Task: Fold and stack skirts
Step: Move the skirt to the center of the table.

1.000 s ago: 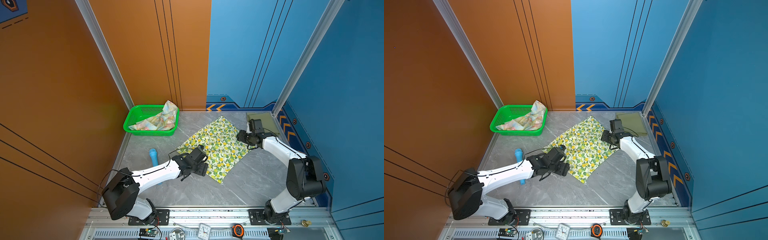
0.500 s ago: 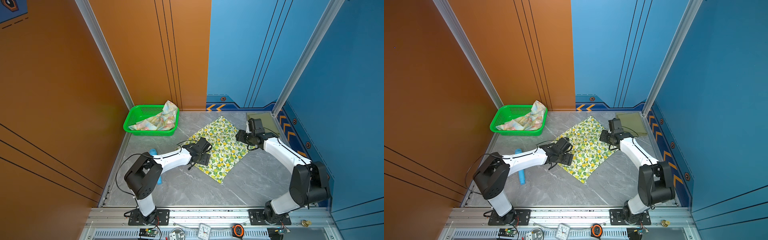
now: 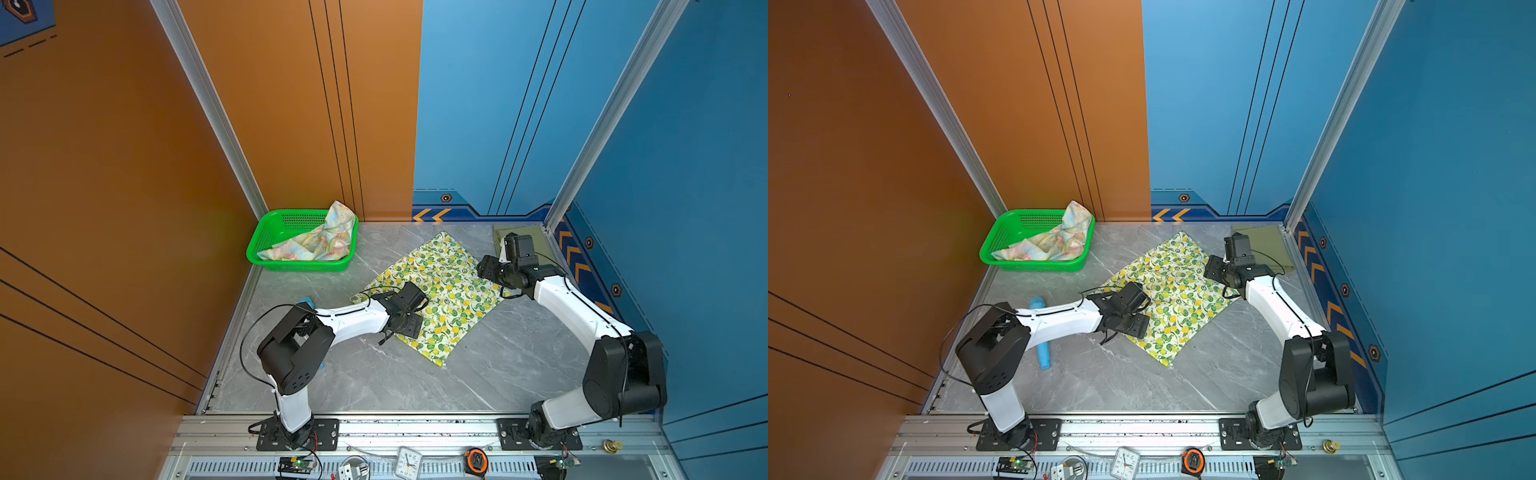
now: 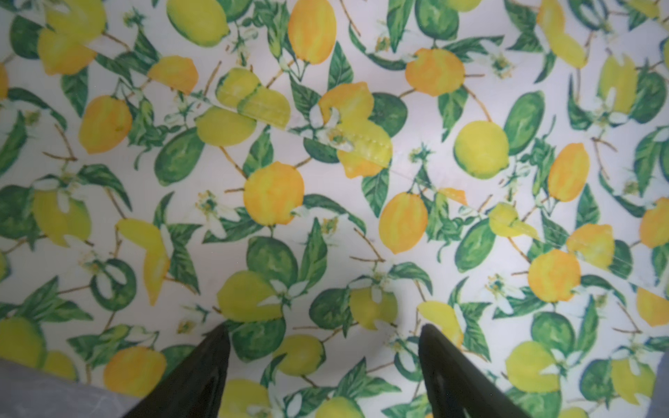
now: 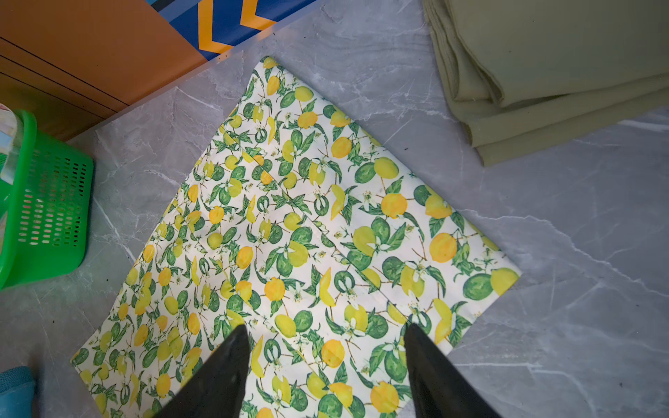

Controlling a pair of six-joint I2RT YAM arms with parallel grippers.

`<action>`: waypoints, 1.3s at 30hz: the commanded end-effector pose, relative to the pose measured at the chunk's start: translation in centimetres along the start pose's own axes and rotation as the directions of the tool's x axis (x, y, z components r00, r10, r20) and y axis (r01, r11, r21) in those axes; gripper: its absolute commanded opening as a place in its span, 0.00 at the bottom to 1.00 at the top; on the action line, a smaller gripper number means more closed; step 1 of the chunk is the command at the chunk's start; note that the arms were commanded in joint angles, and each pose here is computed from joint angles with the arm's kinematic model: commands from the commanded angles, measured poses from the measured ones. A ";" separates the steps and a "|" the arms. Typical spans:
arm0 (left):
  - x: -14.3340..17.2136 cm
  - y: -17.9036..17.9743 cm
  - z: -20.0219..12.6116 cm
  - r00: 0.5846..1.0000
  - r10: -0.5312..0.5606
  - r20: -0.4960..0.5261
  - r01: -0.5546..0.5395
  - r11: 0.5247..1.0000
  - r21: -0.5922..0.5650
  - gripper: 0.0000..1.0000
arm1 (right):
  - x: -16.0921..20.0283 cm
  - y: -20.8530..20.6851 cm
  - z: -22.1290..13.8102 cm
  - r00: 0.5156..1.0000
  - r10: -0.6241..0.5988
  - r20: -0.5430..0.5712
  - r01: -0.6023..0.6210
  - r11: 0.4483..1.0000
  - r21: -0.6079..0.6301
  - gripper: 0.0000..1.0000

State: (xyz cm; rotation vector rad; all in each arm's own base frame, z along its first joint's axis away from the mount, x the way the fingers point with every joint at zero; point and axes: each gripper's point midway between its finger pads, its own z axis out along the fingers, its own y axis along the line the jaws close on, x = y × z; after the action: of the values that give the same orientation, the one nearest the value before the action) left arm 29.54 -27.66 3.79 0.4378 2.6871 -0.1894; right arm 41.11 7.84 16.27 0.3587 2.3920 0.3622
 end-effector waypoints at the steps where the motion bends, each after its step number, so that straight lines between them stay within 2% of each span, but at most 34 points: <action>1: 2.8 -0.4 0.5 0.997 0.016 -0.080 -0.016 1.000 0.007 0.83 | -1.1 -0.2 -1.5 0.999 -0.014 0.032 0.014 1.000 0.015 0.70; 9: 7.0 -0.1 0.4 0.982 0.074 -0.175 -0.075 0.997 0.004 0.83 | -1.3 -0.3 -1.2 0.999 -0.019 0.027 0.018 1.000 0.016 0.71; 14: 9.5 1.1 0.1 0.974 0.066 -0.215 -0.069 0.998 -0.005 0.83 | -1.1 -0.1 0.1 0.999 -0.042 -0.004 0.042 0.999 0.017 0.72; 18: 11.2 2.0 -0.4 0.971 0.059 -0.233 -0.063 0.998 -0.011 0.83 | -0.8 0.2 1.2 0.998 -0.058 -0.031 0.059 0.998 0.019 0.71; 23: 12.8 2.4 -1.6 0.971 0.076 -0.225 -0.078 0.997 0.002 0.83 | -0.2 1.9 3.0 0.988 -0.136 -0.070 0.137 0.991 0.002 0.73; 30: 12.0 3.0 -3.8 0.987 0.062 -0.148 -0.059 0.998 0.024 0.83 | -0.5 4.5 8.0 0.965 -0.214 -0.149 0.207 0.976 -0.060 0.74; 39: 8.4 4.0 -6.4 0.998 -0.059 -0.036 0.062 0.996 0.061 0.84 | -0.8 7.0 15.0 0.931 -0.303 -0.205 0.274 0.949 -0.159 0.72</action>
State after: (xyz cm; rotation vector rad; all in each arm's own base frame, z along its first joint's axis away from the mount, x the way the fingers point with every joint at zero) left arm 21.06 -20.58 4.67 0.4385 2.7300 -0.2431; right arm 52.62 15.09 8.93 -0.0118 2.5537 0.3948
